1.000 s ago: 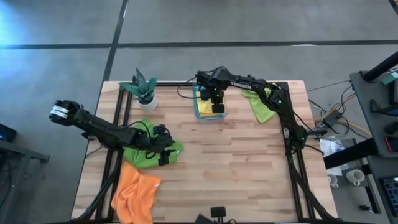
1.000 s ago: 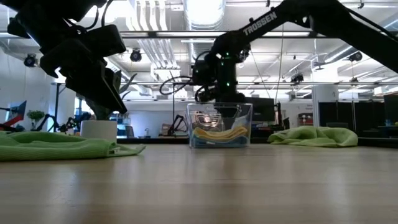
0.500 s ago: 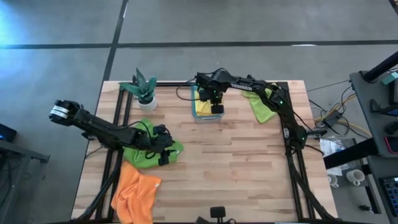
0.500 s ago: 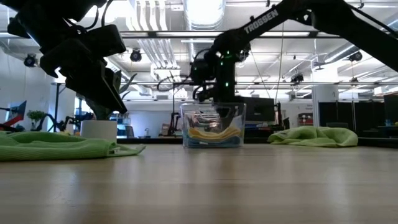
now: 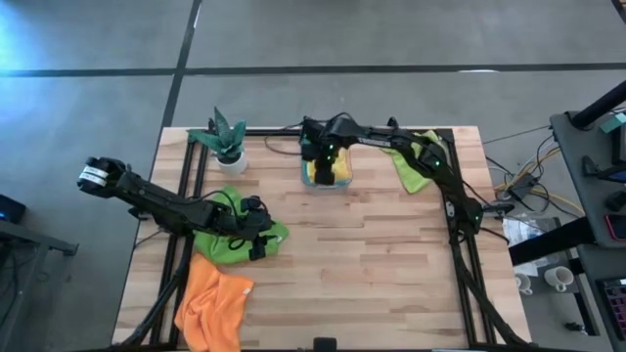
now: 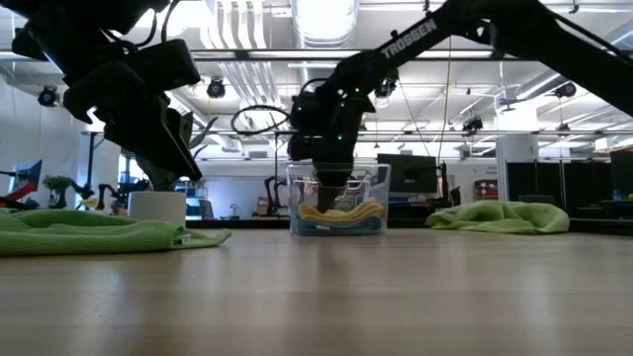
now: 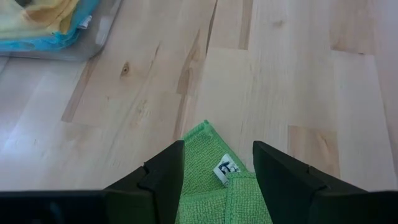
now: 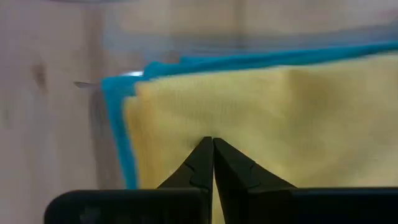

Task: Fold microfiber towels
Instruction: Stack the yellow microfiber cloth on top on the blue microfiber cloth into the bin, then fold the light green microfiber cloth

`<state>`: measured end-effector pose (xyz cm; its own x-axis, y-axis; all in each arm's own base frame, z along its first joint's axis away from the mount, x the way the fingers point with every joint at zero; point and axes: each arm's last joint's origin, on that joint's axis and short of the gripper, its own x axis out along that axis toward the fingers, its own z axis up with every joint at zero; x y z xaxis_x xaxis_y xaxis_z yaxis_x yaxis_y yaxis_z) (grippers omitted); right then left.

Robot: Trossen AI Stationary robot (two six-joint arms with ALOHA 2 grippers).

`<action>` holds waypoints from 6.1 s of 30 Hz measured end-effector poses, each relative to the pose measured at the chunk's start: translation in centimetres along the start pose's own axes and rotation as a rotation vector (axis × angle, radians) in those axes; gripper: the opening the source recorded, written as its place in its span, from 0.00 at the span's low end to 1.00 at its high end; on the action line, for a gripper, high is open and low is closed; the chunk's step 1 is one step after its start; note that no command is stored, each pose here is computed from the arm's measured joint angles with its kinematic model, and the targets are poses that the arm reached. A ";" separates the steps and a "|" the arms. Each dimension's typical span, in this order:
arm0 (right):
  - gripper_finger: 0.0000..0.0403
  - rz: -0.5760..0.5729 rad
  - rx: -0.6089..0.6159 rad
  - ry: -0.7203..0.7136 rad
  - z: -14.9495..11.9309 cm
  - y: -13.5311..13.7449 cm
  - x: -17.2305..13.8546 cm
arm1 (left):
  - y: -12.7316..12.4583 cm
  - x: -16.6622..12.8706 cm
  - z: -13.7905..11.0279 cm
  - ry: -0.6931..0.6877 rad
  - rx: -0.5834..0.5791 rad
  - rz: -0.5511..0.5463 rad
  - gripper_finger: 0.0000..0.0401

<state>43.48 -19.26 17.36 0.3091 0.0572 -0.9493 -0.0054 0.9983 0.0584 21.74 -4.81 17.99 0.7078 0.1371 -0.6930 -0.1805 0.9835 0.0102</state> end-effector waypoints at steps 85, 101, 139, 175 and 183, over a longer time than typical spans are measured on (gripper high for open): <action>0.18 -0.422 0.978 0.339 -25.6 7.8 -4.0 | 0.1 0.0 0.2 -0.013 -0.001 0.026 0.44; 0.02 -0.118 0.681 0.155 -22.1 13.6 -9.4 | -0.9 -0.6 3.8 -0.293 -0.056 -0.057 0.44; 0.02 0.230 0.345 0.134 -26.6 34.4 -10.1 | -12.8 13.1 12.3 0.098 1.519 0.160 0.44; 0.02 0.198 0.317 0.096 -26.5 34.3 -10.1 | -15.0 17.6 10.0 -0.018 1.534 0.285 0.44; 0.02 0.199 0.314 0.095 -26.5 34.3 -10.1 | -14.3 17.3 9.4 0.118 1.644 0.273 0.44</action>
<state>14.95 14.70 20.73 0.2416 0.2648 -0.9336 0.2398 0.9159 0.3219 43.01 -15.41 12.58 0.7127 0.3804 -0.5894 0.6333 0.0125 0.7738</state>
